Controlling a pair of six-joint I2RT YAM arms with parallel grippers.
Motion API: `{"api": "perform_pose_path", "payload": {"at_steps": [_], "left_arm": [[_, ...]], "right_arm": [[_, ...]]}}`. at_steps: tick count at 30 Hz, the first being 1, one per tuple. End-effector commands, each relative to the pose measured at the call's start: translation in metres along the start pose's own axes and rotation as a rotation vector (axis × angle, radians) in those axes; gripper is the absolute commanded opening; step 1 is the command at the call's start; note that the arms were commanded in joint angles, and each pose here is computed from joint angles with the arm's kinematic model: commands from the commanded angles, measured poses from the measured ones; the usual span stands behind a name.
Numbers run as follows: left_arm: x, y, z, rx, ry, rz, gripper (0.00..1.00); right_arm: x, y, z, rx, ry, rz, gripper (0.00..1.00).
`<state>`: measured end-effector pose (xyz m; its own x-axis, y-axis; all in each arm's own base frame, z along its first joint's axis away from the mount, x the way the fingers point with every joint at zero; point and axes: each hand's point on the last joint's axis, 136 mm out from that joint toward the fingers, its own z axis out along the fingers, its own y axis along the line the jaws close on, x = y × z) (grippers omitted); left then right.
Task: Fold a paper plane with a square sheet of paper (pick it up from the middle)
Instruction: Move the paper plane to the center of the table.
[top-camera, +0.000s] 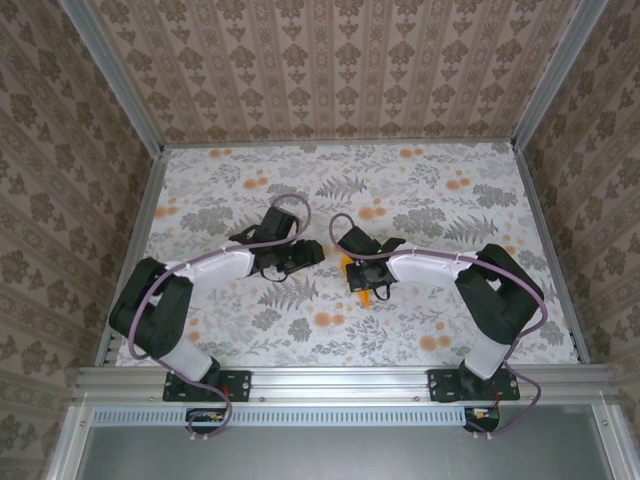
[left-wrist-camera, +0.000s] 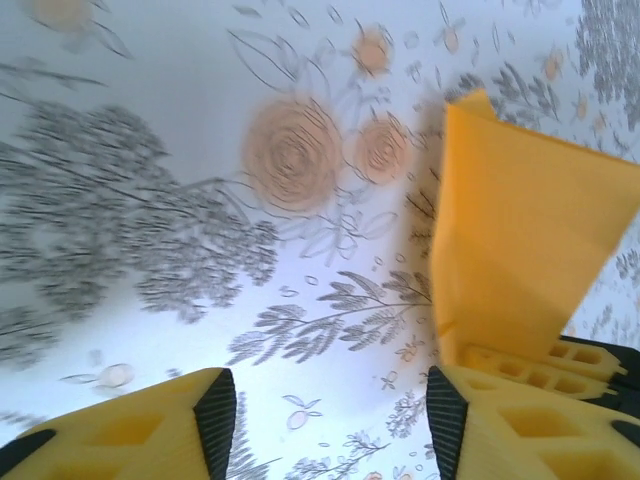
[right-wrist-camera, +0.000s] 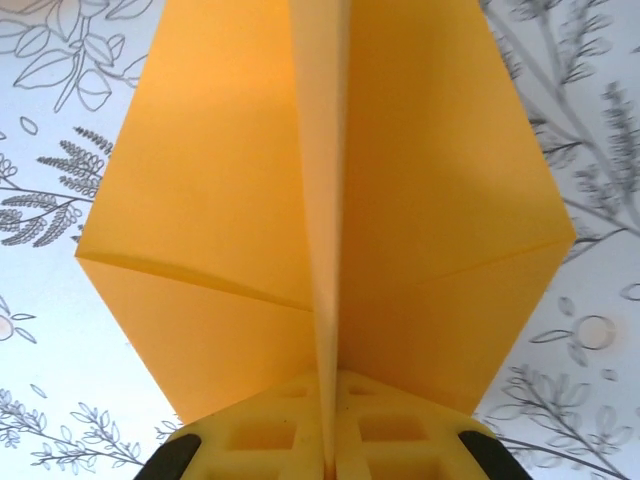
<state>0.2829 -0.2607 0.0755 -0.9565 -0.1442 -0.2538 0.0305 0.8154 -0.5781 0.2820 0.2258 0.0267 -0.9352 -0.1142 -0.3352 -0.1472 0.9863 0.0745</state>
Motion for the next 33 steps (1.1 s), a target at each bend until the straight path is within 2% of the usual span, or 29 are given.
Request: {"api": "perform_pose_path", "payload": {"at_steps": [1, 5, 9, 16, 22, 25, 29, 33], "left_arm": [[0.005, 0.038, -0.012, -0.155, -0.021, -0.015, 0.64], [0.002, 0.054, -0.023, -0.222, -0.064, -0.027, 0.78], [0.000, 0.064, -0.031, -0.251, -0.096, -0.035, 0.87], [0.000, 0.070, -0.035, -0.268, -0.107, -0.046, 0.95], [0.001, 0.077, -0.037, -0.285, -0.103, -0.061, 1.00], [0.000, 0.081, -0.039, -0.296, -0.104, -0.069, 1.00], [-0.003, 0.086, -0.044, -0.310, -0.115, -0.083, 1.00], [-0.008, 0.091, -0.052, -0.316, -0.138, -0.091, 1.00]], "right_arm": [[-0.004, -0.013, -0.006, 0.081, -0.015, -0.018, 0.09], [-0.002, -0.013, 0.006, 0.092, -0.006, 0.004, 0.12], [0.001, -0.013, 0.015, 0.091, 0.000, 0.031, 0.16], [0.015, -0.014, 0.032, 0.085, 0.012, 0.074, 0.17], [0.031, -0.031, 0.049, 0.131, -0.014, 0.086, 0.14], [0.013, -0.026, 0.038, 0.126, -0.068, 0.074, 0.12], [-0.036, -0.010, 0.011, 0.105, -0.172, 0.052, 0.10], [-0.074, 0.001, 0.007, 0.085, -0.221, 0.047, 0.09]]}}
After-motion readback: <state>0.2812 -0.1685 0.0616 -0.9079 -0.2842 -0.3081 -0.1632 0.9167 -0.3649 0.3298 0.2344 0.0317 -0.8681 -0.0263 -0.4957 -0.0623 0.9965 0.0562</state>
